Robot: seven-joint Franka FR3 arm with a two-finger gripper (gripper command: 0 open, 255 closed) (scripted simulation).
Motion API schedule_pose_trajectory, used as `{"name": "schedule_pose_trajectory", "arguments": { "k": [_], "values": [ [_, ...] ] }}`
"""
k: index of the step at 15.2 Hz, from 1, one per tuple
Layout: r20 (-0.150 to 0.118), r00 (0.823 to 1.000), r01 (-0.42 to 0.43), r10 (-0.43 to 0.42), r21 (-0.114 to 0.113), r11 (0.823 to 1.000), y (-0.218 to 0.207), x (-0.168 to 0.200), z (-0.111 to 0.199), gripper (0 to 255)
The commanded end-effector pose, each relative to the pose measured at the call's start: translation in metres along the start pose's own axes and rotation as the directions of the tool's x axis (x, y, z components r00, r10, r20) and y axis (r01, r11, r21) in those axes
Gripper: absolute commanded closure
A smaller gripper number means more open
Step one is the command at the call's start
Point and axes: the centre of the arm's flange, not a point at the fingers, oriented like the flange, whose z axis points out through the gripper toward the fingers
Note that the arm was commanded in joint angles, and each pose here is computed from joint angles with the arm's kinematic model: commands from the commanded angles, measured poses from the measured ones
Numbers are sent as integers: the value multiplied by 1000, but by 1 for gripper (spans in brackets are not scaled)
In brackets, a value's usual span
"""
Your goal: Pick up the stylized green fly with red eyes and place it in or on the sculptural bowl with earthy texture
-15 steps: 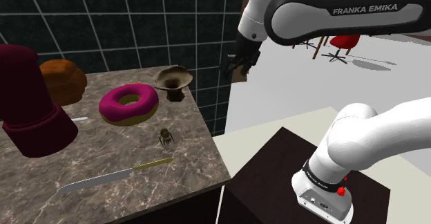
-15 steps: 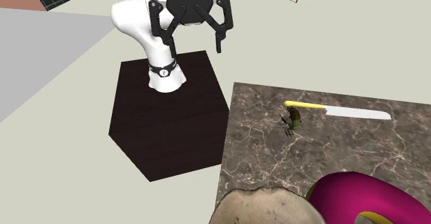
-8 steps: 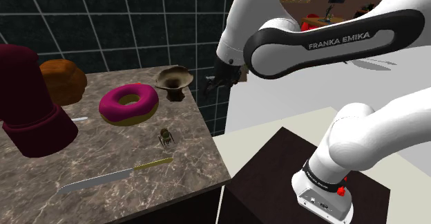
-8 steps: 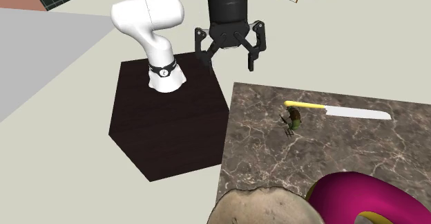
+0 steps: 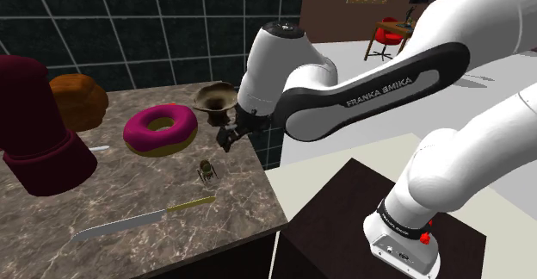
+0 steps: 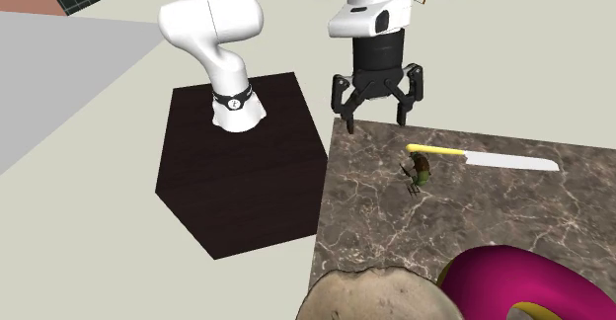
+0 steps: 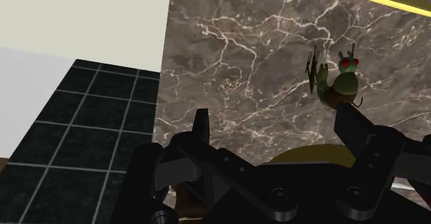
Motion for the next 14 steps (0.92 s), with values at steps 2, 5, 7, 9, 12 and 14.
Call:
{"name": "schedule_pose_trajectory", "arguments": {
  "k": [2, 5, 7, 9, 12, 14],
  "values": [
    [-12, 1000, 1, -1, 12, 1000, -32, -8, 23, 0],
    [-24, 1000, 4, -3, 20, 1000, -63, -13, 47, 0],
    [-30, 1000, 5, -4, 24, 1000, -79, -16, 59, 0],
    [-30, 1000, 5, -4, 24, 1000, -80, -16, 70, 0],
    [-30, 1000, 5, -4, 24, 1000, -80, -15, 85, 0],
    [-30, 1000, 5, -4, 24, 1000, -80, -15, 96, 0]
  ]
}}
